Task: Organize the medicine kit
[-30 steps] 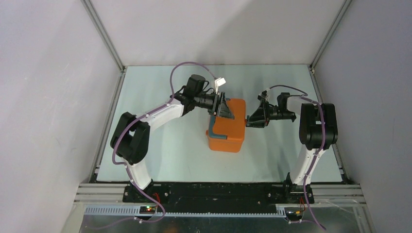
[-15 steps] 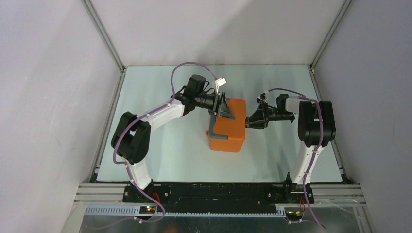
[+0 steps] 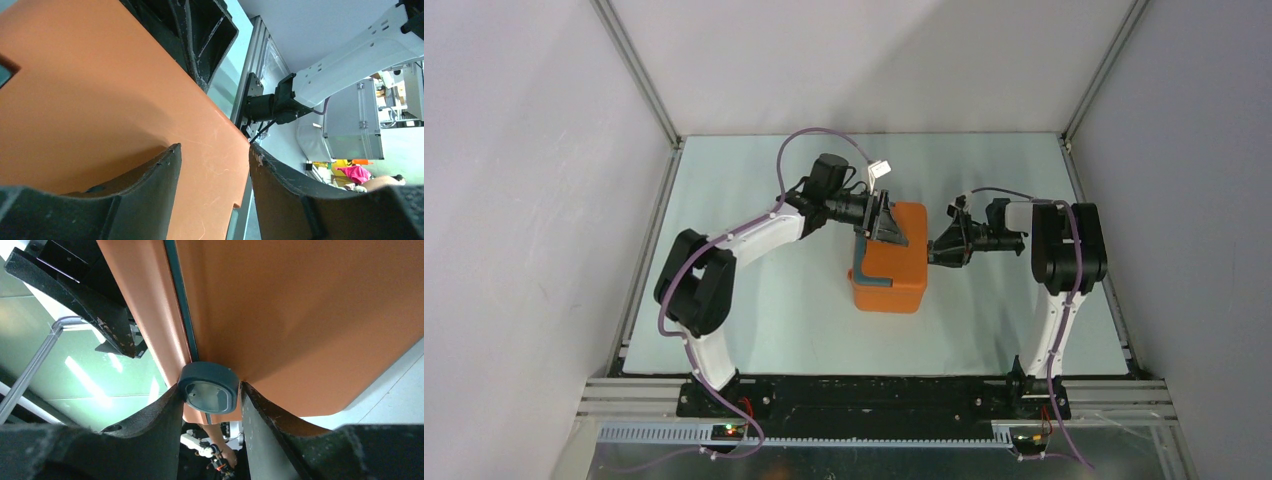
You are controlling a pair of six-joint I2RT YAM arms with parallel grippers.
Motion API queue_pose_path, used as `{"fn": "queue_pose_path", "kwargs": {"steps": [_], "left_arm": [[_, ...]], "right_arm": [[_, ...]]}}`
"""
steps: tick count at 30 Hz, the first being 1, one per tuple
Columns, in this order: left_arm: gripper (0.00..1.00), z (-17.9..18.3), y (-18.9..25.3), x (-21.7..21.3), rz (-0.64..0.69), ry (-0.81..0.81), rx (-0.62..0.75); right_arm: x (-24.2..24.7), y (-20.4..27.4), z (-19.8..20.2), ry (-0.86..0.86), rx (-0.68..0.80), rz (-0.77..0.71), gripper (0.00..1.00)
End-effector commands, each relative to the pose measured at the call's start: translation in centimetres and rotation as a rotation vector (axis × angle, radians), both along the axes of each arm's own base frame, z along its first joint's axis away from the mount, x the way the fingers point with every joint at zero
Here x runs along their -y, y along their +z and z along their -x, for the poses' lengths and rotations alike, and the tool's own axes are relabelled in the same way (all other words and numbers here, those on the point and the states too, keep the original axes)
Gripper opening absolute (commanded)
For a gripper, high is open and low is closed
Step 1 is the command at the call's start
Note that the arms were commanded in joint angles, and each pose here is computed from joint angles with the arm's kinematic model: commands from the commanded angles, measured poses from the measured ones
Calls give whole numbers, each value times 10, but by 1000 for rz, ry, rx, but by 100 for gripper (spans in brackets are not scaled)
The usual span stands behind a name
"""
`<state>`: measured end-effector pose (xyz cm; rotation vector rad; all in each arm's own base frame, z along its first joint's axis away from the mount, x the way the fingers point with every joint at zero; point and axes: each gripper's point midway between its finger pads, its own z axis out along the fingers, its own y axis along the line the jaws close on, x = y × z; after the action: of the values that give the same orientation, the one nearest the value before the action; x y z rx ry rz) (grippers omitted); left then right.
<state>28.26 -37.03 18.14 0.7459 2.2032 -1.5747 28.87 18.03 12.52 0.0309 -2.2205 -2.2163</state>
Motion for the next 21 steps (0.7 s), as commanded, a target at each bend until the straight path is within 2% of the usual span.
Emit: {"fn": "queue_pose_path", "kwargs": {"steps": [1, 7, 11, 12, 13, 15, 21], "left_arm": [[62, 19, -74, -12, -206, 30, -174], [62, 20, -77, -11, -206, 24, -185], [61, 21, -78, -11, -208, 23, -192], [61, 21, -78, -11, -207, 22, -190], [61, 21, -79, -11, -207, 22, -192], [61, 21, -79, -11, -208, 22, -193], [61, 22, -83, -11, -213, 19, -204]], "right_arm": [[-12, -20, -2, 46, 29, 31, 48], [-9, -25, -2, 33, -7, 8, 50], [-4, -11, -4, -2, 39, -42, 55], [-1, 1, -5, -21, 1, -48, 57], [0, 3, -7, -31, 65, -57, 59], [9, 13, -14, -66, 101, -57, 62], [26, 21, -20, -123, 127, -50, 71]]}}
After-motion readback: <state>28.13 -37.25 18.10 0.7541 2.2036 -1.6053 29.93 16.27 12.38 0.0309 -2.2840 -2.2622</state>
